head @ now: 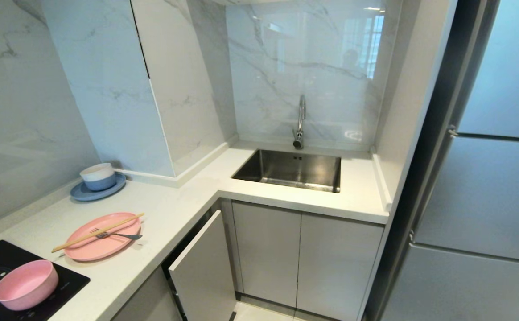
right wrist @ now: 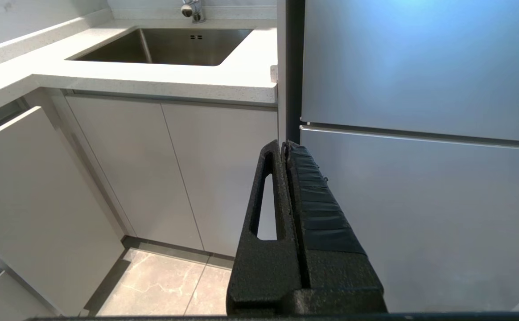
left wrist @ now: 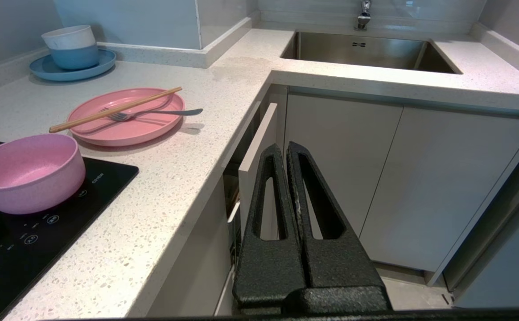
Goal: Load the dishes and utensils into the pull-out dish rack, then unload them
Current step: Open the cupboard
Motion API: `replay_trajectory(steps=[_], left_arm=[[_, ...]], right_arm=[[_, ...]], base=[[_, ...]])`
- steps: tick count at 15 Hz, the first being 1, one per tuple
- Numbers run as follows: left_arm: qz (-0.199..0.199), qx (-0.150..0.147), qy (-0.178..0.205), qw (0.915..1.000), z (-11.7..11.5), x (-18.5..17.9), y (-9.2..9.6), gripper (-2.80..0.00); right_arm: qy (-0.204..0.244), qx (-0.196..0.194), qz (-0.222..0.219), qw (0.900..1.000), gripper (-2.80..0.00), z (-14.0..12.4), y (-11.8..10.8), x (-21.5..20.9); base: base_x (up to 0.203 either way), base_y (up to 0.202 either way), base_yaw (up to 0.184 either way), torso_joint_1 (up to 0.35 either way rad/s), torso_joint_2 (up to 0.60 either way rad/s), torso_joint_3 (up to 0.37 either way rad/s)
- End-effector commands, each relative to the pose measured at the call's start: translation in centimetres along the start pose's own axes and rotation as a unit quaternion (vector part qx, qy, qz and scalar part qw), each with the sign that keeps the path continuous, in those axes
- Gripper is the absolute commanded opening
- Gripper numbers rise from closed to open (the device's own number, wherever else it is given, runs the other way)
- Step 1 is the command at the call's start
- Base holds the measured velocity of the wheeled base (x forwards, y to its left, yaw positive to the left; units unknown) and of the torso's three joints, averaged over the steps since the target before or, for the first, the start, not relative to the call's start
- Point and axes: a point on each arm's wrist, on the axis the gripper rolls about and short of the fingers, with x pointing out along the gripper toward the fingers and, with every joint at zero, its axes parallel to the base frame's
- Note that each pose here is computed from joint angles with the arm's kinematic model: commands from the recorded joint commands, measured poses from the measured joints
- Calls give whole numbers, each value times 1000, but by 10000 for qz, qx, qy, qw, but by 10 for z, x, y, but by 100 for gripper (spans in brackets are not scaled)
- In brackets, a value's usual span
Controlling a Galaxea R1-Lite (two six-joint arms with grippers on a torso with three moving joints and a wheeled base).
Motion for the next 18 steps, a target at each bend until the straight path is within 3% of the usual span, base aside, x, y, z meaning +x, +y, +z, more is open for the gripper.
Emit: replay_trajectory(steps=[1, 13, 18], left_arm=[[1, -2, -10, 10000, 0, 0, 0, -280], [1, -2, -10, 10000, 0, 0, 0, -280], [1, -2, -10, 10000, 0, 0, 0, -280]], right_arm=[[7, -14, 0, 10000, -280, 0, 0, 0], [7, 1, 5, 10000, -280, 0, 0, 0], [7, 1, 0, 10000, -280, 0, 0, 0]], base=[[0, 0, 0, 0, 0, 0], [0, 0, 0, 0, 0, 0], [0, 0, 0, -122, 269, 130]])
